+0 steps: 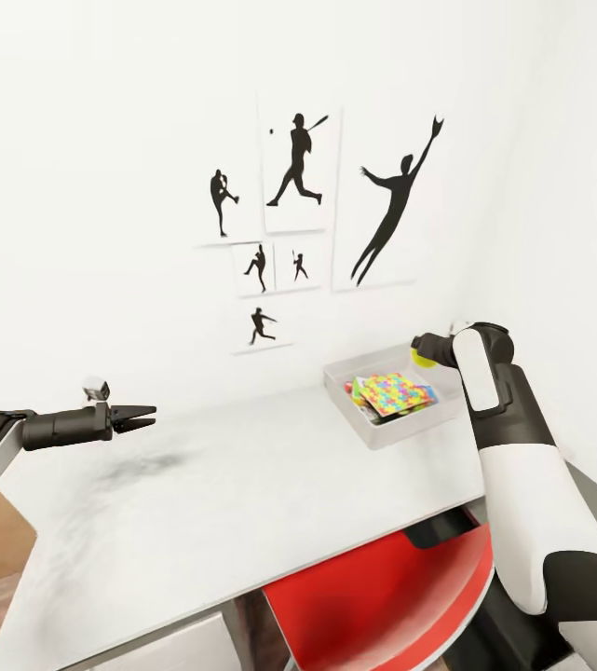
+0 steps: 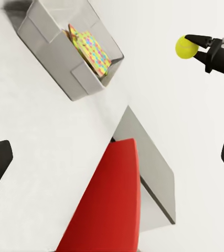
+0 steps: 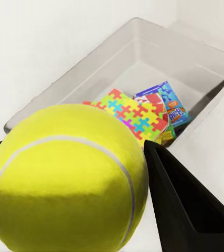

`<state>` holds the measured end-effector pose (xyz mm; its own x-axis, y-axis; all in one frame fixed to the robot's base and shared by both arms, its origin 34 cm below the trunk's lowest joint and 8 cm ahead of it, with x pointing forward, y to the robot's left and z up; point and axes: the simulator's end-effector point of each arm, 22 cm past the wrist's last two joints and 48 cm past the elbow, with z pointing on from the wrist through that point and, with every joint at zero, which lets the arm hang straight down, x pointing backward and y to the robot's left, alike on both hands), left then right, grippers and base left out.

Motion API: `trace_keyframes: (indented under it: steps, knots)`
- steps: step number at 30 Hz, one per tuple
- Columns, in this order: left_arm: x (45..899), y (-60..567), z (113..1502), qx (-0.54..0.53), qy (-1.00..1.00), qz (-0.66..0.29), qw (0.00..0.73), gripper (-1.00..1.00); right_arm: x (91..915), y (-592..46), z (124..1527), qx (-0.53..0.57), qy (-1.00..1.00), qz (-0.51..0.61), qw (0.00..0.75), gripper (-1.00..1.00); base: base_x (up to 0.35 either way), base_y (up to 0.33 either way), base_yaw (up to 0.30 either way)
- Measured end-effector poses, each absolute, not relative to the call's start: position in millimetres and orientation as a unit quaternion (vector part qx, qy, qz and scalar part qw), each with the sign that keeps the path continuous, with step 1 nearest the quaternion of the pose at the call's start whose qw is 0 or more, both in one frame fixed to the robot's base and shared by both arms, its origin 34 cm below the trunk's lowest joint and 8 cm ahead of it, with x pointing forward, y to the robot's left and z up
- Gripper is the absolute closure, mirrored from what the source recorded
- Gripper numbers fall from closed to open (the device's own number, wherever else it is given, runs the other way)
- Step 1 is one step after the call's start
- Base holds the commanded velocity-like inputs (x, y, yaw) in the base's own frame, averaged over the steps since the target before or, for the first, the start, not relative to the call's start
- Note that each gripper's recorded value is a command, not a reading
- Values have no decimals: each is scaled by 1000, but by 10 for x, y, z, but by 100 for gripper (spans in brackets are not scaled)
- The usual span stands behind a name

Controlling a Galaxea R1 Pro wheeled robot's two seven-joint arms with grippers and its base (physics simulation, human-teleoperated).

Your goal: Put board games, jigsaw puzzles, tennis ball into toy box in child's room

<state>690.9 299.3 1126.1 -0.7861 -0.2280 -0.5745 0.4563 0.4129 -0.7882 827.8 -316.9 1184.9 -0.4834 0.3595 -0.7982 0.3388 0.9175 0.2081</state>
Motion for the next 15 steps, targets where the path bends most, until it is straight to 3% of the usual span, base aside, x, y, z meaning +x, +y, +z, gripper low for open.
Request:
trace_keyframes:
  steps: [5,15]
  knots:
    - [6911,2997,11260,73,778,-537,319,-100,8280,-3167,11847,202,861,11,466,100,162,-109,0]
    - [6912,2996,11260,73,778,-537,319,-100,8282,-3164,11845,202,861,11,466,100,30,-101,0]
